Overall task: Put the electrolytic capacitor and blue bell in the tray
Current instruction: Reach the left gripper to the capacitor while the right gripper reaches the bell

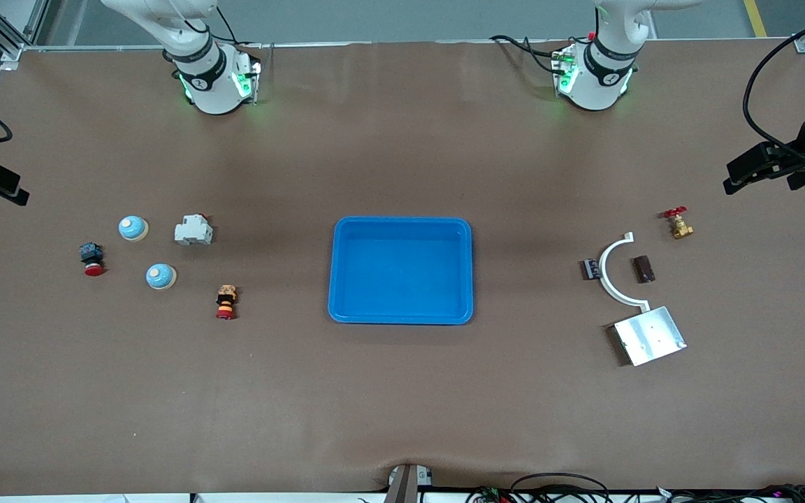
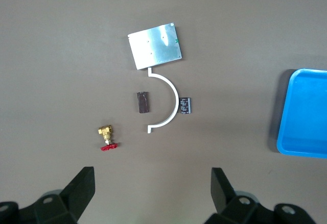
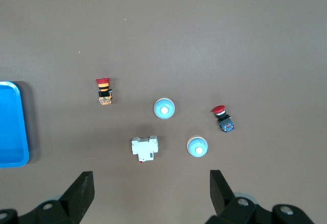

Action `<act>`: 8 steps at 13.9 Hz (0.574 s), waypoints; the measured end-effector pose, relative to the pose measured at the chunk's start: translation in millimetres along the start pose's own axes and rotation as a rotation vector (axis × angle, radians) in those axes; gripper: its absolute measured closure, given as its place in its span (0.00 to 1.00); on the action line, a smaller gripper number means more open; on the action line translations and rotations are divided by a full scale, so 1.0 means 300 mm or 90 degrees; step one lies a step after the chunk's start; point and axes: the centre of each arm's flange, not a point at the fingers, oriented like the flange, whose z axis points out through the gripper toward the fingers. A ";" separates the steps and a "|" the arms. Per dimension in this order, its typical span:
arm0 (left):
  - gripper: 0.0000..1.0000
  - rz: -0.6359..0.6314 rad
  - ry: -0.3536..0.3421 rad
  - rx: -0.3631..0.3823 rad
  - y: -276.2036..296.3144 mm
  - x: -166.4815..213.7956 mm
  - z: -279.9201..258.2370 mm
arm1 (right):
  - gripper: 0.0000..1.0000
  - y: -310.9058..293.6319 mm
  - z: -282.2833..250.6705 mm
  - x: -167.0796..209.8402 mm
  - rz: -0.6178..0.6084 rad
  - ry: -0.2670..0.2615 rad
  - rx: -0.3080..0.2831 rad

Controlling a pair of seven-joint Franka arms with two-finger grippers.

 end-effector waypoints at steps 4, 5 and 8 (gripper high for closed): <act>0.00 0.000 0.000 0.000 -0.001 0.000 0.000 | 0.00 0.000 -0.006 -0.001 0.000 0.002 0.000; 0.00 -0.001 0.000 0.000 -0.002 0.000 0.001 | 0.00 0.000 -0.007 -0.001 0.000 0.003 0.000; 0.00 -0.010 -0.007 0.000 -0.027 0.009 0.020 | 0.00 0.001 -0.007 -0.001 0.000 0.003 0.000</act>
